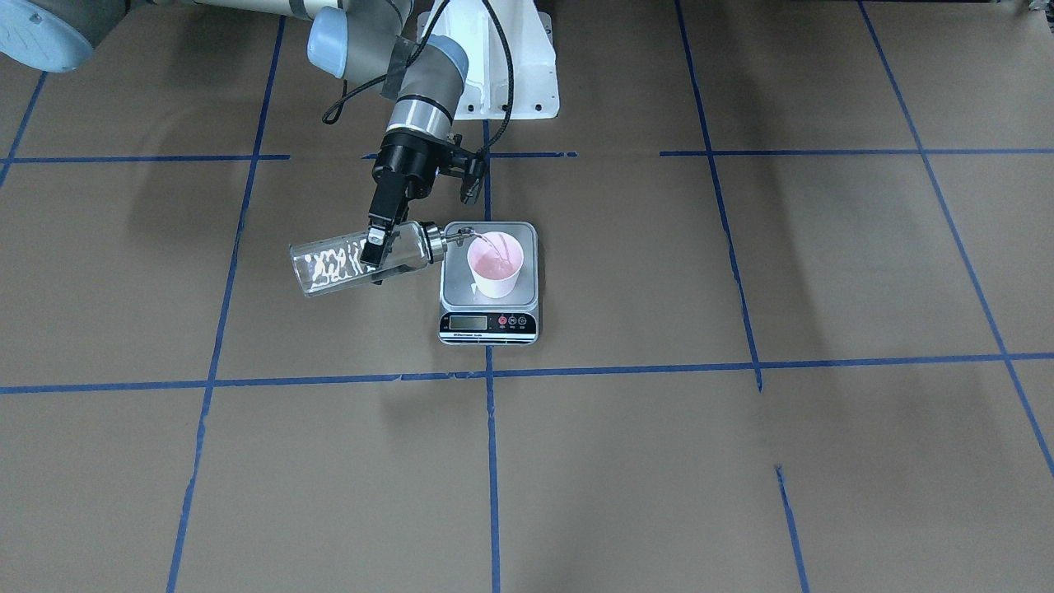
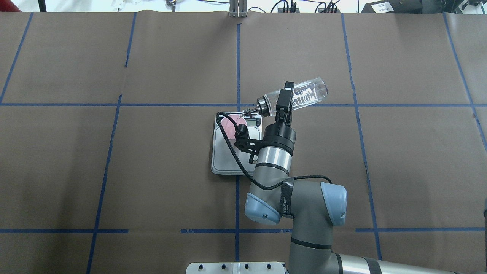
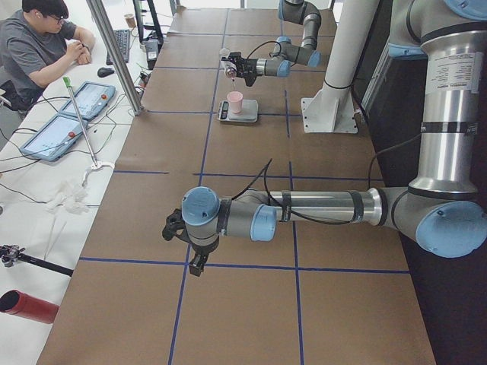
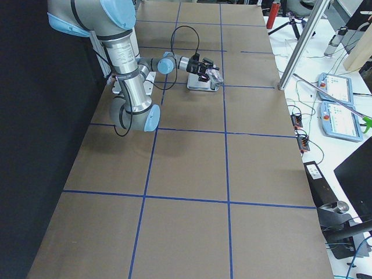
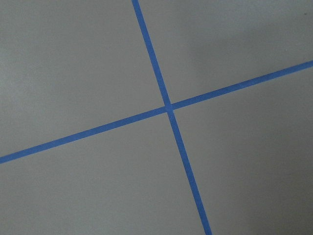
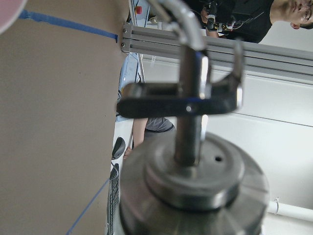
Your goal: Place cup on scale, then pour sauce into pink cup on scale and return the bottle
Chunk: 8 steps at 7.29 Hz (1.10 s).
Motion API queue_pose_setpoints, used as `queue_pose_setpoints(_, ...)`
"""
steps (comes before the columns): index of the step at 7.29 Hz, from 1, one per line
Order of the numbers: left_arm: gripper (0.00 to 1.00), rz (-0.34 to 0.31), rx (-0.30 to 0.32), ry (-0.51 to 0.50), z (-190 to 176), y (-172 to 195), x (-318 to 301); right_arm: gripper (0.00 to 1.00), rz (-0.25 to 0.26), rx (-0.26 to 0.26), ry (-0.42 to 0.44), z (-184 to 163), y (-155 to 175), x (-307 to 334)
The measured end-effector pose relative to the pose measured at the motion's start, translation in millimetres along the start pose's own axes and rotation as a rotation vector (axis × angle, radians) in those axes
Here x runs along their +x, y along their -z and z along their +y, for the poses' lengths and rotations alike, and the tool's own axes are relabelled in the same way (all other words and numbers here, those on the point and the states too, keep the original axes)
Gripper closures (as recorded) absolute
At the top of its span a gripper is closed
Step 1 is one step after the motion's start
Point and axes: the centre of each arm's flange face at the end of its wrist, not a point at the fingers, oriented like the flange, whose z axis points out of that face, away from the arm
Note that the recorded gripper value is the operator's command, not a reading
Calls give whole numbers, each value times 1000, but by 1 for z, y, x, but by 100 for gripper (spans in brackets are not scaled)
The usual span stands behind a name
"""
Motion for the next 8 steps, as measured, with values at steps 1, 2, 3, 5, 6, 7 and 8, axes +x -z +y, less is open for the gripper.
queue_pose_setpoints(1, 0, 0, 0, 0, 0, 0, 0, 100, 0, 0, 0, 0, 0, 0)
queue_pose_setpoints(2, 0, 0, 0, 0, 0, 0, 0, 100, 0, 0, 0, 0, 0, 0)
queue_pose_setpoints(3, 0, -1, 0, 0, 0, 0, 0, 100, -1, 1, -1, 0, 0, 0)
queue_pose_setpoints(5, 0, -1, 0, 0, 0, 0, 0, 100, -2, 3, -23, 0, 1, 1)
queue_pose_setpoints(6, 0, -1, 0, 0, 0, 0, 0, 100, -5, 9, -68, -1, 2, 4)
queue_pose_setpoints(7, 0, -2, 0, 0, 0, 0, 0, 100, -13, 20, -144, -2, 2, 8)
queue_pose_setpoints(8, 0, -1, 0, 0, 0, 0, 0, 100, -28, 36, -231, -2, 2, 14)
